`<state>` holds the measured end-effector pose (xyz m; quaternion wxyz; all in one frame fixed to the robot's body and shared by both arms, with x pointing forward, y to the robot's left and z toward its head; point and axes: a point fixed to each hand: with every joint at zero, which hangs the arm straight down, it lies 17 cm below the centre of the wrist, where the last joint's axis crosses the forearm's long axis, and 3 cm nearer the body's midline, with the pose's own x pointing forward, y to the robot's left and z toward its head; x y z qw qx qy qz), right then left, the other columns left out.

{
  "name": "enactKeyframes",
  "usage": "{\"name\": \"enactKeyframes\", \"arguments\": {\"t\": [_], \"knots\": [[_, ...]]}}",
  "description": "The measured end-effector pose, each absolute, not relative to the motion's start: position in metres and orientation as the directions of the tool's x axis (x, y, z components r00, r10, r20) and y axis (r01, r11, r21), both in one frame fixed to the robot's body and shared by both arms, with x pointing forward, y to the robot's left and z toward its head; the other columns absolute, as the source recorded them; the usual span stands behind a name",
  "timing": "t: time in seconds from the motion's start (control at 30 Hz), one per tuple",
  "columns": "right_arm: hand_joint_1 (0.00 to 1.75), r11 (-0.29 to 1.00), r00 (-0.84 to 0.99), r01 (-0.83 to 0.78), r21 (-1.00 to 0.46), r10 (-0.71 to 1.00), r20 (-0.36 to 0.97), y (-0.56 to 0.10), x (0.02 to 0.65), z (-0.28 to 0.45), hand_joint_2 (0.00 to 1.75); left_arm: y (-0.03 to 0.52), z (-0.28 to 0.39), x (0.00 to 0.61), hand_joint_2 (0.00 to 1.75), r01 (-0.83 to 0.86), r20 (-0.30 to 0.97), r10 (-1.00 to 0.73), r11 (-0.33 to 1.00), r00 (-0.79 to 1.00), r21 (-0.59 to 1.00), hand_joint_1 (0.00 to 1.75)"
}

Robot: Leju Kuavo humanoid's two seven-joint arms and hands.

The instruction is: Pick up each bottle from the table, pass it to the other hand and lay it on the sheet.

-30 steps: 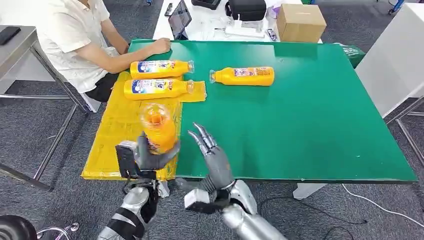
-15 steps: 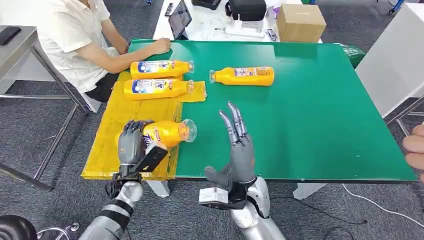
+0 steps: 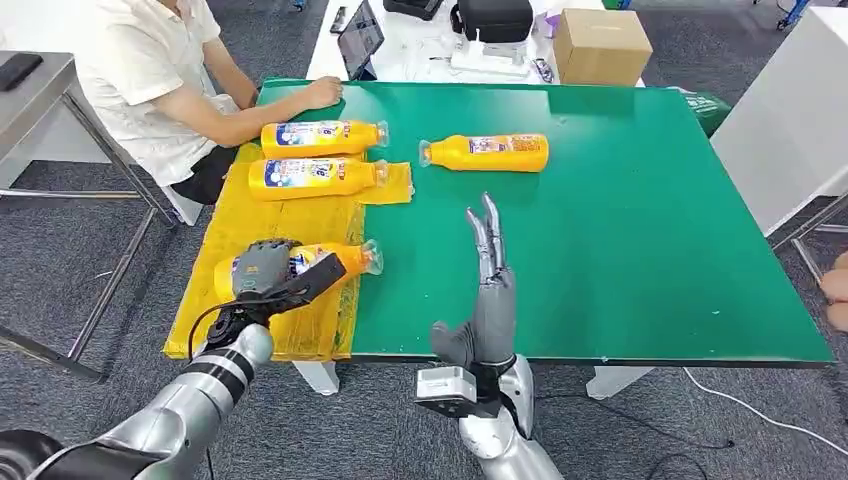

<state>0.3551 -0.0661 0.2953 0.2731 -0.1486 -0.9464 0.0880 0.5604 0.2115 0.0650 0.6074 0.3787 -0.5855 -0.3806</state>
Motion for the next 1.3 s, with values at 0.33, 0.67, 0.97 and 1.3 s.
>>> {"name": "enactKeyframes", "arguments": {"t": [0.33, 0.67, 0.97, 1.3], "knots": [[0.0, 0.946, -0.779, 0.184, -0.267, 0.306, 0.547, -0.057, 0.362, 0.271, 0.0, 0.204, 0.049, 0.559, 1.75, 0.114, 0.393, -0.92, 0.391, 0.005, 0.913, 0.0], [0.0, 0.937, -0.746, 0.164, -0.309, 0.323, 0.583, -0.058, 0.371, 0.245, 0.0, 0.179, 0.049, 0.556, 1.75, 0.172, 0.362, -0.925, 0.341, -0.114, 0.924, 0.0], [0.0, 0.924, -0.719, 0.168, -0.345, 0.354, 0.598, -0.068, 0.372, 0.225, 0.0, 0.122, 0.045, 0.515, 1.75, 0.279, 0.52, -0.803, 0.449, -0.291, 0.849, 0.0], [0.0, 0.9, -0.705, 0.199, -0.387, 0.406, 0.582, -0.077, 0.368, 0.215, 0.0, 0.094, 0.106, 0.461, 1.75, 0.117, 0.629, -0.633, 0.657, -0.451, 0.745, 0.0]]}}
